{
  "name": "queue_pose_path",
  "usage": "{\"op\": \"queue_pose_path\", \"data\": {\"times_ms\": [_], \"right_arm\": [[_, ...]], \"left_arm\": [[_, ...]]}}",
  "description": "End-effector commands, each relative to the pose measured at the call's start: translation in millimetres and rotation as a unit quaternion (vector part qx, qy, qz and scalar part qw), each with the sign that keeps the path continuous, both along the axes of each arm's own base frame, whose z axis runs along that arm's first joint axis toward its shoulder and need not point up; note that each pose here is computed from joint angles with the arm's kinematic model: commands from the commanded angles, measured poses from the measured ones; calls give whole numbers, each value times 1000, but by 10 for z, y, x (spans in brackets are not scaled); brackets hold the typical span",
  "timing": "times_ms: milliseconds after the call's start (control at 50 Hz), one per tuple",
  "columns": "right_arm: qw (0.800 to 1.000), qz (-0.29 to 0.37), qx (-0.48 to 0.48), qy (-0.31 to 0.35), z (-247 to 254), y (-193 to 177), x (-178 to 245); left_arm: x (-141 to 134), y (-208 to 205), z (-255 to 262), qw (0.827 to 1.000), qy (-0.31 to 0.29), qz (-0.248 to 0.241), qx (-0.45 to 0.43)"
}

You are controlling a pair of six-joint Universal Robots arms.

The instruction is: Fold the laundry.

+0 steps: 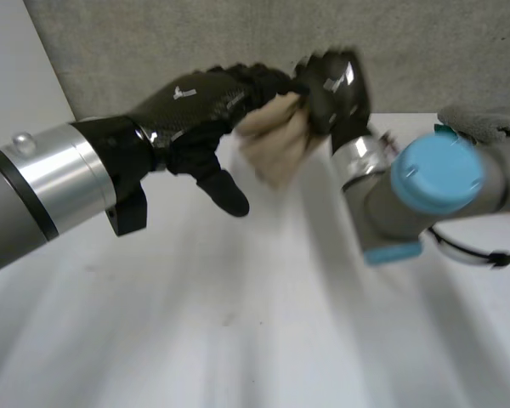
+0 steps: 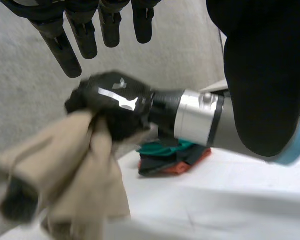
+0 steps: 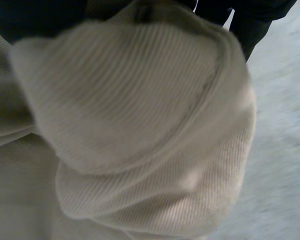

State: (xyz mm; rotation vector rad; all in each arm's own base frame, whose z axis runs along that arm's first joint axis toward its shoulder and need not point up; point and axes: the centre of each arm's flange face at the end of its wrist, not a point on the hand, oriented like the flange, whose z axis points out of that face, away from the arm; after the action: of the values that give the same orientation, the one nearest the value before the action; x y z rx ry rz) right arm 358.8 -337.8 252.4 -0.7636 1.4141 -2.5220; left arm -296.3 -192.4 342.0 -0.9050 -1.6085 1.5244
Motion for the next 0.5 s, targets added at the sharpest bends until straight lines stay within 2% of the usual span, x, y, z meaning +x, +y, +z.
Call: {"op": "queue_pose_path", "data": {"times_ms": [20, 140, 180, 240, 340, 500], "right_arm": [[993, -62, -65, -71, 820, -654, -843], [989, -66, -73, -106, 1001, -1194, -1694], [991, -63, -63, -104, 890, -1461, -2079], [993, -61, -41, -97, 679, -1688, -2409], [996, -61, 31, -58, -105, -2033, -2947], [988, -101, 118, -21, -1134, -2087, -3494]], "left_arm": [[22, 4, 222, 999, 33, 11, -12], [6, 21, 224, 999, 42, 6, -9], [-6, 28, 180, 999, 39, 3, -6], [-24, 40, 91, 999, 33, 1, 5], [-58, 30, -39, 999, 26, -2, 18], [-102, 2, -232, 999, 14, -4, 41]]}}
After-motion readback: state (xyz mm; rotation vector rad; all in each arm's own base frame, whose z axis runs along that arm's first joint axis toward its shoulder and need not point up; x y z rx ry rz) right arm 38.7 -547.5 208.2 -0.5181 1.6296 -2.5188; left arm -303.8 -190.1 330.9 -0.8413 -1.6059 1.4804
